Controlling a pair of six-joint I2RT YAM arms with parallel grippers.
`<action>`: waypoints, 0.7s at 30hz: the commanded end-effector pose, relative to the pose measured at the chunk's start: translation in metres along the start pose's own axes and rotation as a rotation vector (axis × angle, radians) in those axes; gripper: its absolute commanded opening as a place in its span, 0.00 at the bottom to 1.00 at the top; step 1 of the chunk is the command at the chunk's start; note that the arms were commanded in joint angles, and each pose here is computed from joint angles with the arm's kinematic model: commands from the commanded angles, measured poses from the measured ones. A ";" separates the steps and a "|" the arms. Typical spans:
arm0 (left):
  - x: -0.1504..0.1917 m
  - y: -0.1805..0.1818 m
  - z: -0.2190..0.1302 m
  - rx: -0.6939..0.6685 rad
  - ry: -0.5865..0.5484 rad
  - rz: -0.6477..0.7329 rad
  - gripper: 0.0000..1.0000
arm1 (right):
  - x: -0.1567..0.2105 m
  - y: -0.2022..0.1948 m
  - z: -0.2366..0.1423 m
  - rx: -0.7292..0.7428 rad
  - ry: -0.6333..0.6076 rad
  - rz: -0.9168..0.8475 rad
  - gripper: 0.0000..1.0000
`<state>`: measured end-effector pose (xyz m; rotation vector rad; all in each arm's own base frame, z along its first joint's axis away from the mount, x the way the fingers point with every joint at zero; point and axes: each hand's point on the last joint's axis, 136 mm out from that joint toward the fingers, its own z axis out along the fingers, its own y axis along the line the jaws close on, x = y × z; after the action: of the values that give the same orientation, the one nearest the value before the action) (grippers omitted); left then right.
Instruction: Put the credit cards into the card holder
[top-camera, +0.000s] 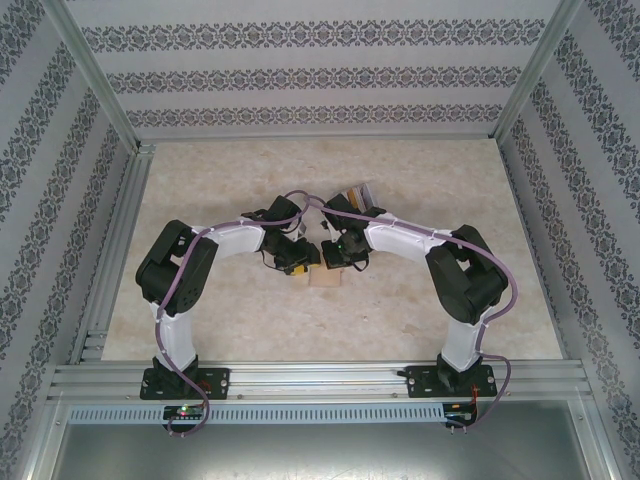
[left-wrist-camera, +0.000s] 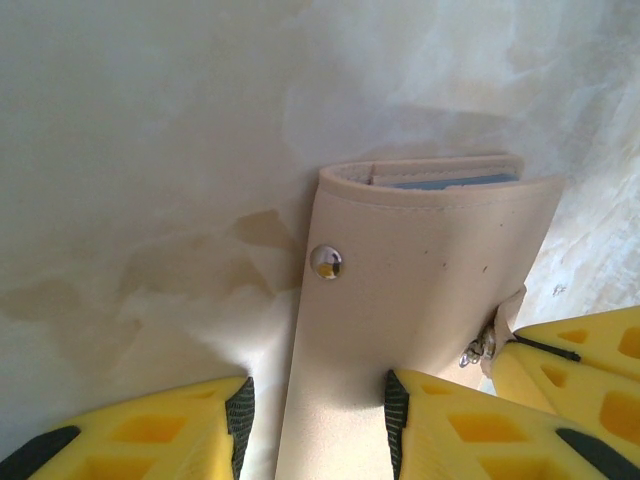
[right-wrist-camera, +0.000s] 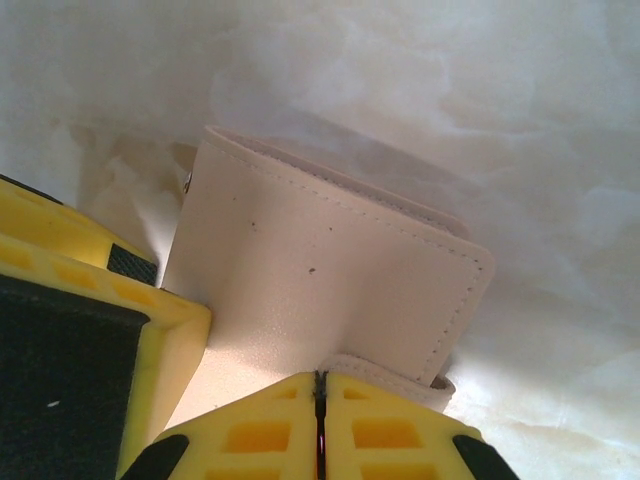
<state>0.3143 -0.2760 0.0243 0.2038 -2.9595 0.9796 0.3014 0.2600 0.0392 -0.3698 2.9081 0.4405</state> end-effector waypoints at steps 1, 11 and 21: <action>-0.007 -0.002 0.033 0.024 -0.042 0.080 0.43 | -0.002 -0.009 0.002 0.030 0.006 0.011 0.11; -0.008 -0.004 0.033 0.027 -0.043 0.082 0.43 | 0.007 -0.003 -0.006 -0.005 0.008 0.011 0.10; -0.008 -0.002 0.033 0.018 -0.046 0.083 0.43 | 0.007 0.006 -0.012 -0.037 -0.004 -0.012 0.11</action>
<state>0.3142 -0.2760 0.0241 0.2034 -2.9594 0.9792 0.2968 0.2585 0.0413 -0.3705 2.9055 0.4610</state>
